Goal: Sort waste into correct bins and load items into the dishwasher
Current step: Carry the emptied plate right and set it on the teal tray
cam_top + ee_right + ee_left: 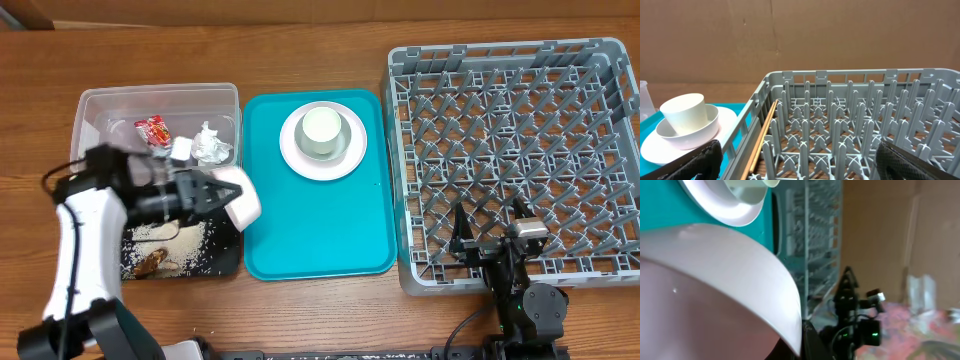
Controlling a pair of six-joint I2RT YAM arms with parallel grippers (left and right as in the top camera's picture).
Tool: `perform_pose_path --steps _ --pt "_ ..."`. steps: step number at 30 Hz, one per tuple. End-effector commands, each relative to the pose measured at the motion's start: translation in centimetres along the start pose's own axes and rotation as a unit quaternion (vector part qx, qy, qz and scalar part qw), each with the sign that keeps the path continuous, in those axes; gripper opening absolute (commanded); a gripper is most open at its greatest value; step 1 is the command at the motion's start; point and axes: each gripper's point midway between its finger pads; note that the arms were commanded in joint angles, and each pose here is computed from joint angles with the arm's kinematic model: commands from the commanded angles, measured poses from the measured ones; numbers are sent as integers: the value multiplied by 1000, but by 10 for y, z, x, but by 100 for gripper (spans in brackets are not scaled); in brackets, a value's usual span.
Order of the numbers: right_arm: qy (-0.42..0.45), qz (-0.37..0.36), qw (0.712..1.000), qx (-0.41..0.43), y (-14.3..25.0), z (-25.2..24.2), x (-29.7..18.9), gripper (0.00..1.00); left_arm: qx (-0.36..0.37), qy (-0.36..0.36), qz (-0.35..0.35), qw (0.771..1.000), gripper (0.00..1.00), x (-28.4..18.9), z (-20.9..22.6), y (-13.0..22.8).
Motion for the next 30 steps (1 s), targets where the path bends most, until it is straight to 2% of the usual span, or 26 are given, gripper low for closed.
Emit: perform_pose_path --steps 1,6,11,19,24,30 --pt "-2 -4 1000 0 1 2 0 100 -20 -117 -11 993 4 13 0 3" --pt "-2 -4 1000 0 1 2 0 100 33 -239 -47 969 4 48 1 4" --pt "-2 -4 1000 0 1 2 0 100 120 -346 -82 927 4 86 8 9" --pt "-2 -4 1000 0 1 2 0 100 215 -406 -56 886 4 146 20 41" --pt "-2 -4 1000 0 1 2 0 100 227 -442 -24 867 4 163 44 54" --pt "-2 -4 1000 0 1 2 0 100 230 -456 -11 860 4 168 56 53"
Point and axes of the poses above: each gripper's point midway between its finger pads, its own x axis out along the fingers, its own z axis along the line the jaws close on, y = z × x, and after that the axes turned 12 degrees about -x, right-handed
